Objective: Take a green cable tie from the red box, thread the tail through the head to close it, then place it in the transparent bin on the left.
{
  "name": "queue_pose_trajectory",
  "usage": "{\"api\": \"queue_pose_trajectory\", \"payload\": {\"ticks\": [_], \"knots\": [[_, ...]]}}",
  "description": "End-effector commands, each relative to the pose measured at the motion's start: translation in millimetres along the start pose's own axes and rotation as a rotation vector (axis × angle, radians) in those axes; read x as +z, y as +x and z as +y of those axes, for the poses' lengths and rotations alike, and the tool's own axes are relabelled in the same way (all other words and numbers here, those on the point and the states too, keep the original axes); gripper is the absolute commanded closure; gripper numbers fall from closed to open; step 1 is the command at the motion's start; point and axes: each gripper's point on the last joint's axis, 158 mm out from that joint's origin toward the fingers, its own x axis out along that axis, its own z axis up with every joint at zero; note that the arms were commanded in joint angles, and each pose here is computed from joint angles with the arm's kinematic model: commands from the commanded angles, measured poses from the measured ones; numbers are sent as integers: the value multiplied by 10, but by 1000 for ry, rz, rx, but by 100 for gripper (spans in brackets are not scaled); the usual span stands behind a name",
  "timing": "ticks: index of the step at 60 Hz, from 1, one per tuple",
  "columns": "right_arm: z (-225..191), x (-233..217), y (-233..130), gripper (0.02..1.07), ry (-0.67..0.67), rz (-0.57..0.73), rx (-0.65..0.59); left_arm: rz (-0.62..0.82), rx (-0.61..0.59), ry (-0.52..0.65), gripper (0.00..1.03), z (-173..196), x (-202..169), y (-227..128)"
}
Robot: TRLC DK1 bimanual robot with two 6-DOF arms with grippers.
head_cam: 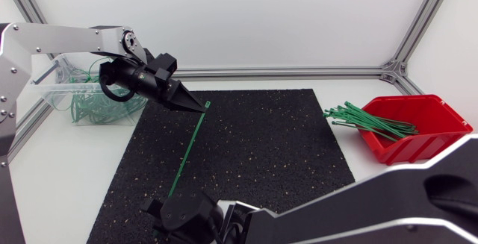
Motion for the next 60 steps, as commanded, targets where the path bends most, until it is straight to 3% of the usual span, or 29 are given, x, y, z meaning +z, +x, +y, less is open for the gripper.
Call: {"api": "queue_pose_trajectory", "payload": {"ticks": [1, 18, 60], "knots": [[-128, 28, -6, 80, -8, 0, -33, 8, -12, -12, 100, 26, 7, 27], [-221, 8, -65, 80, -2, 2, -54, 7, -12, -14, 100, 53, 8, 29], [-11, 99, -129, 83, 25, -3, -3, 11, -15, -17, 100, 52, -1, 44]]}}
